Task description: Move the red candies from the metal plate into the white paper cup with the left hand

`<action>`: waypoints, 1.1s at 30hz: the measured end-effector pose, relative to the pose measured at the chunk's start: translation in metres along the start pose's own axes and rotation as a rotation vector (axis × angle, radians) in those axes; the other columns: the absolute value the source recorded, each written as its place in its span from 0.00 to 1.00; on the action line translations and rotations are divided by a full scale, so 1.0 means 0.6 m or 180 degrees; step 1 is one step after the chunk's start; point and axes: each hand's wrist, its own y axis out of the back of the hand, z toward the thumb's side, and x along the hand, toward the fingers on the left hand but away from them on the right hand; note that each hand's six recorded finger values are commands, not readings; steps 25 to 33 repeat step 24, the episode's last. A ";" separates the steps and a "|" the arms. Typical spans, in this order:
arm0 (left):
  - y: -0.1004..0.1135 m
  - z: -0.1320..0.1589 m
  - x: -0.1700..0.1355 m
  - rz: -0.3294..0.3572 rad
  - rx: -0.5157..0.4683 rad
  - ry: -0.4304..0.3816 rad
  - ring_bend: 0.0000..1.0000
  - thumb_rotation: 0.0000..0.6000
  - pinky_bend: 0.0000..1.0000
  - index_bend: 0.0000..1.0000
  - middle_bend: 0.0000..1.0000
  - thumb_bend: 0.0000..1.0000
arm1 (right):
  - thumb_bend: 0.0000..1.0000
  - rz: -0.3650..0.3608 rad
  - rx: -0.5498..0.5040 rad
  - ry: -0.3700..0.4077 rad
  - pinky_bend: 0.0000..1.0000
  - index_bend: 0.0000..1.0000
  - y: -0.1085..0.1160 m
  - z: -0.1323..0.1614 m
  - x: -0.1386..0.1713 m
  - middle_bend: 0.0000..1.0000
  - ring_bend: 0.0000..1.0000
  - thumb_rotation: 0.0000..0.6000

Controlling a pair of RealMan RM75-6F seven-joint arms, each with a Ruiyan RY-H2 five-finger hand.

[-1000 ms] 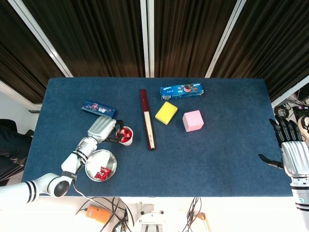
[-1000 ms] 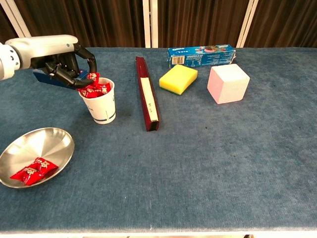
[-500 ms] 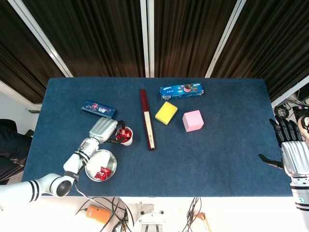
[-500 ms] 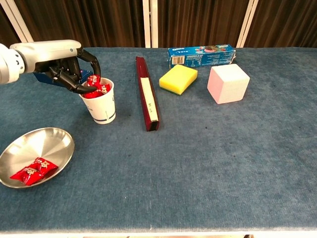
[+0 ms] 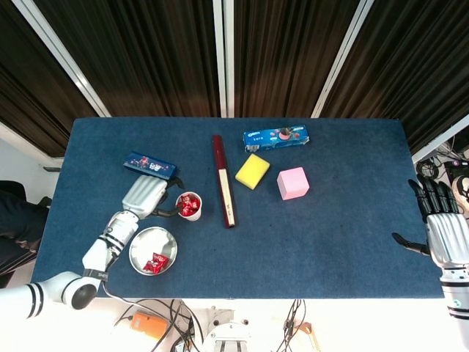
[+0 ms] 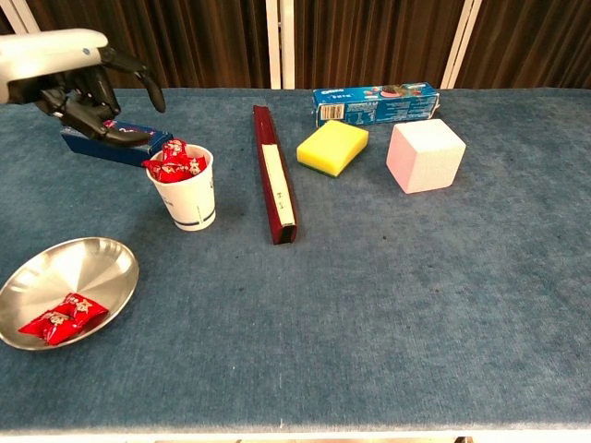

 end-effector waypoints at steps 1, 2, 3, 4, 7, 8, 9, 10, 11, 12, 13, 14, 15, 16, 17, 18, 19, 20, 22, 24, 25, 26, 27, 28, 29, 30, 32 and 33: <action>0.007 -0.008 -0.009 0.0060 -0.0024 0.0036 0.81 0.85 0.74 0.34 0.90 0.19 | 0.16 -0.0004 -0.0002 -0.0006 0.02 0.00 0.001 -0.001 0.001 0.07 0.00 1.00; 0.013 -0.016 -0.017 0.0109 -0.0044 0.0073 0.77 0.85 0.74 0.34 0.86 0.19 | 0.16 -0.0006 -0.0004 -0.0011 0.02 0.00 0.002 -0.003 0.001 0.07 0.00 1.00; 0.017 -0.025 -0.025 0.0159 -0.0062 0.0119 0.74 0.84 0.73 0.34 0.83 0.19 | 0.16 -0.0007 -0.0007 -0.0020 0.02 0.00 0.003 -0.004 0.002 0.07 0.00 1.00; 0.023 -0.039 -0.037 0.0229 -0.0079 0.0188 0.68 0.84 0.70 0.34 0.79 0.19 | 0.16 -0.0008 -0.0012 -0.0036 0.02 0.00 0.004 -0.007 0.003 0.07 0.00 1.00; 0.032 -0.081 -0.076 0.0406 -0.0068 0.0415 0.48 0.84 0.45 0.34 0.58 0.18 | 0.16 0.0003 -0.0001 -0.0100 0.02 0.00 0.009 -0.019 0.006 0.07 0.00 1.00; 0.033 -0.096 -0.091 0.0456 -0.0056 0.0499 0.39 0.84 0.35 0.33 0.50 0.17 | 0.16 0.0010 0.0005 -0.0116 0.02 0.00 0.010 -0.022 0.008 0.07 0.00 1.00; 0.034 -0.111 -0.106 0.0504 -0.0044 0.0587 0.34 0.84 0.29 0.33 0.45 0.17 | 0.16 0.0022 0.0007 -0.0127 0.02 0.00 0.010 -0.024 0.009 0.07 0.00 1.00; 0.034 -0.132 -0.127 0.0565 -0.0021 0.0706 0.27 0.85 0.22 0.31 0.38 0.16 | 0.16 0.0045 0.0006 -0.0137 0.02 0.00 0.010 -0.027 0.010 0.06 0.00 1.00; 0.034 -0.147 -0.144 0.0606 0.0001 0.0794 0.22 0.85 0.16 0.31 0.34 0.16 | 0.16 0.0068 0.0008 -0.0143 0.02 0.00 0.009 -0.028 0.011 0.05 0.00 1.00; 0.034 -0.161 -0.161 0.0645 0.0026 0.0877 0.15 0.86 0.10 0.29 0.28 0.15 | 0.16 0.0095 0.0008 -0.0145 0.02 0.00 0.008 -0.029 0.012 0.04 0.00 1.00; 0.033 -0.179 -0.185 0.0691 0.0062 0.0979 0.11 0.86 0.05 0.27 0.24 0.14 | 0.16 0.0134 0.0003 -0.0143 0.02 0.00 0.006 -0.029 0.014 0.03 0.00 1.00; 0.033 -0.191 -0.202 0.0720 0.0081 0.1051 0.08 0.87 0.03 0.25 0.21 0.14 | 0.16 0.0161 -0.0004 -0.0137 0.01 0.00 0.004 -0.028 0.015 0.03 0.00 1.00; 0.031 -0.202 -0.219 0.0744 0.0090 0.1113 0.07 0.88 0.02 0.25 0.19 0.14 | 0.16 0.0179 -0.0011 -0.0129 0.01 0.00 0.002 -0.027 0.016 0.03 0.00 1.00; 0.029 -0.213 -0.241 0.0763 0.0096 0.1180 0.06 0.89 0.01 0.24 0.18 0.13 | 0.16 0.0191 -0.0022 -0.0127 0.01 0.00 -0.001 -0.025 0.017 0.03 0.00 1.00; 0.026 -0.221 -0.257 0.0771 0.0099 0.1223 0.05 0.90 0.01 0.24 0.17 0.13 | 0.16 0.0203 -0.0036 -0.0124 0.00 0.00 -0.004 -0.024 0.018 0.03 0.00 1.00; 0.024 -0.227 -0.272 0.0778 0.0102 0.1262 0.05 0.91 0.01 0.24 0.17 0.13 | 0.16 0.0217 -0.0056 -0.0120 0.00 0.00 -0.008 -0.022 0.019 0.03 0.00 1.00; 0.021 -0.233 -0.292 0.0789 0.0105 0.1307 0.05 0.91 0.01 0.24 0.17 0.13 | 0.16 0.0233 -0.0085 -0.0110 0.00 0.00 -0.012 -0.021 0.020 0.03 0.00 1.00; 0.019 -0.237 -0.306 0.0801 0.0103 0.1340 0.05 0.93 0.00 0.24 0.17 0.13 | 0.16 0.0241 -0.0107 -0.0099 0.00 0.00 -0.014 -0.019 0.021 0.03 0.00 1.00; 0.016 -0.243 -0.336 0.0839 0.0083 0.1394 0.05 0.96 0.00 0.24 0.17 0.13 | 0.16 0.0253 -0.0136 -0.0065 0.00 0.00 -0.020 -0.014 0.024 0.03 0.00 1.00; 0.013 -0.245 -0.359 0.0863 0.0057 0.1424 0.05 0.98 0.00 0.24 0.17 0.13 | 0.16 0.0252 -0.0144 -0.0041 0.00 0.00 -0.023 -0.010 0.026 0.03 0.00 1.00; 0.013 -0.245 -0.359 0.0863 0.0057 0.1424 0.05 0.98 0.00 0.24 0.17 0.13 | 0.16 0.0252 -0.0144 -0.0041 0.00 0.00 -0.023 -0.010 0.026 0.03 0.00 1.00; 0.013 -0.245 -0.359 0.0863 0.0057 0.1424 0.05 0.98 0.00 0.24 0.17 0.13 | 0.16 0.0252 -0.0144 -0.0041 0.00 0.00 -0.023 -0.010 0.026 0.03 0.00 1.00; 0.013 -0.245 -0.359 0.0863 0.0057 0.1424 0.05 0.98 0.00 0.24 0.17 0.13 | 0.16 0.0252 -0.0144 -0.0041 0.00 0.00 -0.023 -0.010 0.026 0.03 0.00 1.00; 0.013 -0.245 -0.359 0.0863 0.0057 0.1424 0.05 0.98 0.00 0.24 0.17 0.13 | 0.16 0.0252 -0.0144 -0.0041 0.00 0.00 -0.023 -0.010 0.026 0.03 0.00 1.00; 0.013 -0.245 -0.359 0.0863 0.0057 0.1424 0.05 0.98 0.00 0.24 0.17 0.13 | 0.16 0.0252 -0.0144 -0.0041 0.00 0.00 -0.023 -0.010 0.026 0.03 0.00 1.00; 0.013 -0.245 -0.359 0.0863 0.0057 0.1424 0.05 0.98 0.00 0.24 0.17 0.13 | 0.16 0.0252 -0.0144 -0.0041 0.00 0.00 -0.023 -0.010 0.026 0.03 0.00 1.00; 0.013 -0.245 -0.359 0.0863 0.0057 0.1424 0.05 0.98 0.00 0.24 0.17 0.13 | 0.16 0.0252 -0.0144 -0.0041 0.00 0.00 -0.023 -0.010 0.026 0.03 0.00 1.00; 0.013 -0.245 -0.359 0.0863 0.0057 0.1424 0.05 0.98 0.00 0.24 0.17 0.13 | 0.16 0.0252 -0.0144 -0.0041 0.00 0.00 -0.023 -0.010 0.026 0.03 0.00 1.00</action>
